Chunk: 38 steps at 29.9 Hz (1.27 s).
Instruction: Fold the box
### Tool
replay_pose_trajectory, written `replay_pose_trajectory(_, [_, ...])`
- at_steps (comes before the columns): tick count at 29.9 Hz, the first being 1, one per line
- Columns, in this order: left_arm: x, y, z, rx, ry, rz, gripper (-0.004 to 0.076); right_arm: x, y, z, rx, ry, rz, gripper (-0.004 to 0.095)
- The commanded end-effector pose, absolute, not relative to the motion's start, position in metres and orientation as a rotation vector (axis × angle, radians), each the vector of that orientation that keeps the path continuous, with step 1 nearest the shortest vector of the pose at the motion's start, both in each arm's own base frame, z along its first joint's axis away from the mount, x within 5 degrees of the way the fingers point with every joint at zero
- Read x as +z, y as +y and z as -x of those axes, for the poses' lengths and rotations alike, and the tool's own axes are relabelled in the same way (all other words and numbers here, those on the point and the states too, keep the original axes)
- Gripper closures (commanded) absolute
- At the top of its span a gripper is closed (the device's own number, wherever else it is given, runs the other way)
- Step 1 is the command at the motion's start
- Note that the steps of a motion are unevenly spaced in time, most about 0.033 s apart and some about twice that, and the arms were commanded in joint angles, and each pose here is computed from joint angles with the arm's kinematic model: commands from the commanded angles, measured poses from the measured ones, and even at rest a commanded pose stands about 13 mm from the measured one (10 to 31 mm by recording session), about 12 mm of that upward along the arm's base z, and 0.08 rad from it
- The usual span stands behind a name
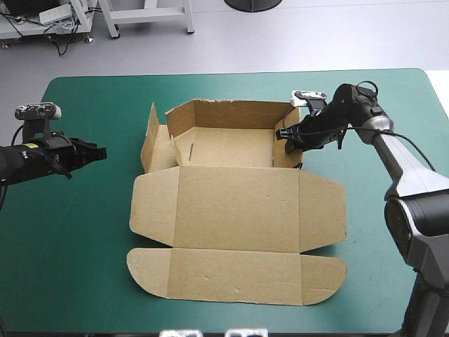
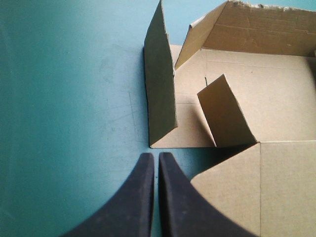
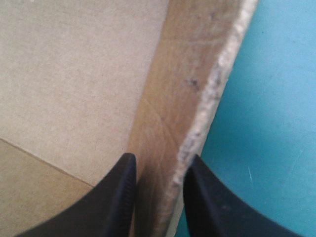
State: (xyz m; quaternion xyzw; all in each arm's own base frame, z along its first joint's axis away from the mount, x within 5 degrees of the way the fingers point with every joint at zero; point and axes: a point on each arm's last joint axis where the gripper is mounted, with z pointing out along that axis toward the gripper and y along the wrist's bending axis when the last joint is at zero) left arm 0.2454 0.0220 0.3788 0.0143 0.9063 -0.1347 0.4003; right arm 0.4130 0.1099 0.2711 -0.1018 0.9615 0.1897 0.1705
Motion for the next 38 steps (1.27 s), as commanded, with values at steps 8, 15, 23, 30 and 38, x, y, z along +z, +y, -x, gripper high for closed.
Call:
replay_pose_trajectory(8, [0.398, 0.022, -0.244, -0.329, 2.173, -0.006, 0.0711, 0.318, 0.11, -0.414, 0.558, 2.509, 0.278, 0.0906])
replay_pose_trajectory(15, [0.405, 0.027, -0.249, -0.276, 2.08, 0.039, 0.0713, 0.412, 0.093, -0.381, 0.554, 2.279, 0.281, 0.0906])
replay_pose_trajectory(23, [0.415, 0.031, -0.255, -0.276, 1.952, 0.119, 0.0714, 0.493, 0.049, -0.32, 0.553, 2.108, 0.233, 0.0908])
replay_pose_trajectory(30, [0.418, 0.032, -0.262, -0.347, 1.879, 0.199, 0.0714, 0.528, 0.03, -0.267, 0.53, 2.032, 0.251, 0.0909])
replay_pose_trajectory(38, [0.403, 0.024, -0.279, -0.516, 1.93, 0.145, 0.0714, 0.559, 0.034, -0.205, 0.507, 1.915, 0.325, 0.0909])
